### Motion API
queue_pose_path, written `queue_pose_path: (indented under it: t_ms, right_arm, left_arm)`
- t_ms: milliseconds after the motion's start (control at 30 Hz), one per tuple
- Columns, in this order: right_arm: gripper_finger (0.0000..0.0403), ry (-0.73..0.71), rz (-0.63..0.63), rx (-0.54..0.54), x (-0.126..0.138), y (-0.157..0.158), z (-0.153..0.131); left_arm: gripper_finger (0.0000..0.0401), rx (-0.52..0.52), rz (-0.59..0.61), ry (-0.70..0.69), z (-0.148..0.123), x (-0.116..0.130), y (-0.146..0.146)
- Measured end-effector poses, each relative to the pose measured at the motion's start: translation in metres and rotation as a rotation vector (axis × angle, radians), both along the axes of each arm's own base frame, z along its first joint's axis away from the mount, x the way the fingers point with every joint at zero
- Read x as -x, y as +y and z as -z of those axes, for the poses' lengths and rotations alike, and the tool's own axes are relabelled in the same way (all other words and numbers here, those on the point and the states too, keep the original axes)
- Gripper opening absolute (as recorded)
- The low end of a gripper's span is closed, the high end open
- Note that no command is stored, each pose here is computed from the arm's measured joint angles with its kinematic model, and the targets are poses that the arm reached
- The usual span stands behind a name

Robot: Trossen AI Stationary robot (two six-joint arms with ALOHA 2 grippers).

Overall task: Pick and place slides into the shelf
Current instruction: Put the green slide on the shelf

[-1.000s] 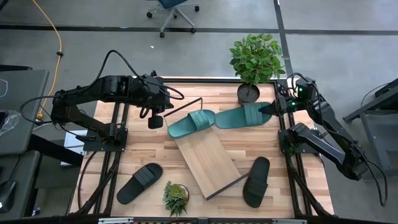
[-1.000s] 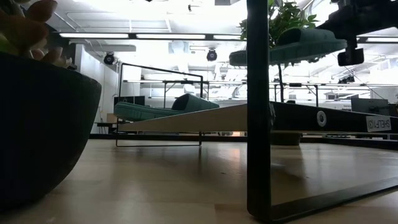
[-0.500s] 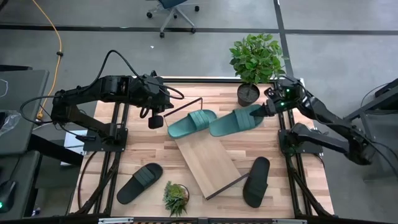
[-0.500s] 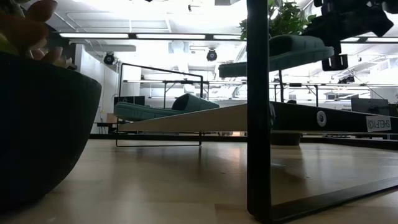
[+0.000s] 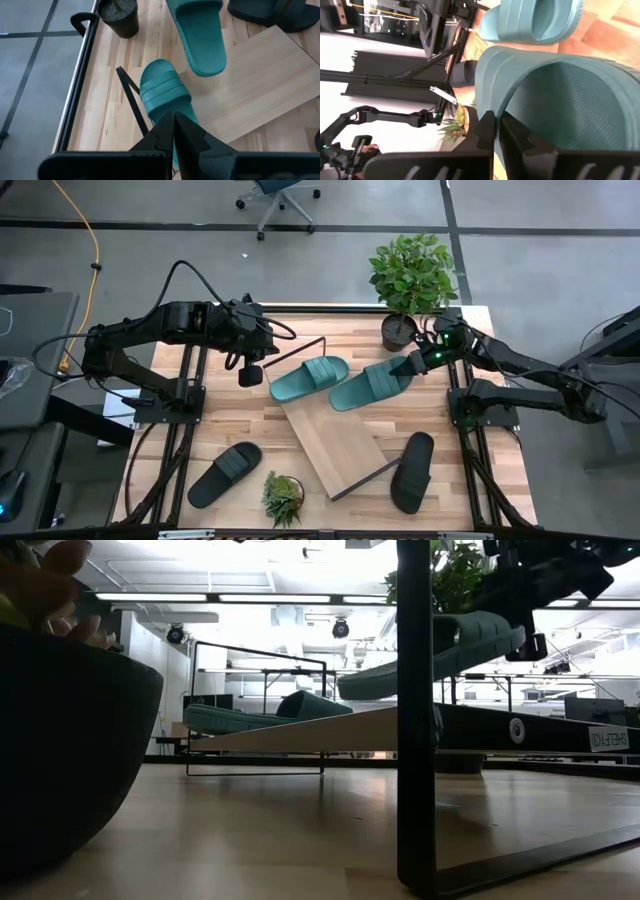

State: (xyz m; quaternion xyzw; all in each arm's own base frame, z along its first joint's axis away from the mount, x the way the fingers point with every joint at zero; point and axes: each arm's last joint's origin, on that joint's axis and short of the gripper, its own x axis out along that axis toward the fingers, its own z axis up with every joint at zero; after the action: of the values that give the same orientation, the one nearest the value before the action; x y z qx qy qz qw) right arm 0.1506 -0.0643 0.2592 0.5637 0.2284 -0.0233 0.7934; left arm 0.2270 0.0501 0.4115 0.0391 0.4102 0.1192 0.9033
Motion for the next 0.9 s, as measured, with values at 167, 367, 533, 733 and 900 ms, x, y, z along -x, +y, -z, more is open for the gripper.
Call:
queue_pose_path:
  t_ms: [167,367,533,733,900]
  right_arm:
    - [0.0000,0.015,-0.009,0.006,-0.012,0.005,0.003]
    - [0.0000,0.051,0.042,0.006,-0.026,0.010,0.008]
    - [0.0000,0.049,0.043,-0.001,-0.040,0.015,0.012]
    - [0.0000,0.049,0.034,-0.018,-0.055,0.021,0.018]
    - [0.0000,0.048,0.038,-0.018,-0.067,0.023,0.024]
  left_arm:
    - [0.0003,-0.001,-0.001,0.002,0.000,0.000,0.000]
    - [0.0003,-0.004,0.002,0.004,0.000,0.000,0.000]
    - [0.0003,-0.005,0.003,0.005,0.000,0.000,0.000]
    - [0.0003,-0.006,0.005,0.005,0.000,0.000,0.000]
    - [0.0003,-0.006,0.005,0.006,0.000,0.000,0.000]
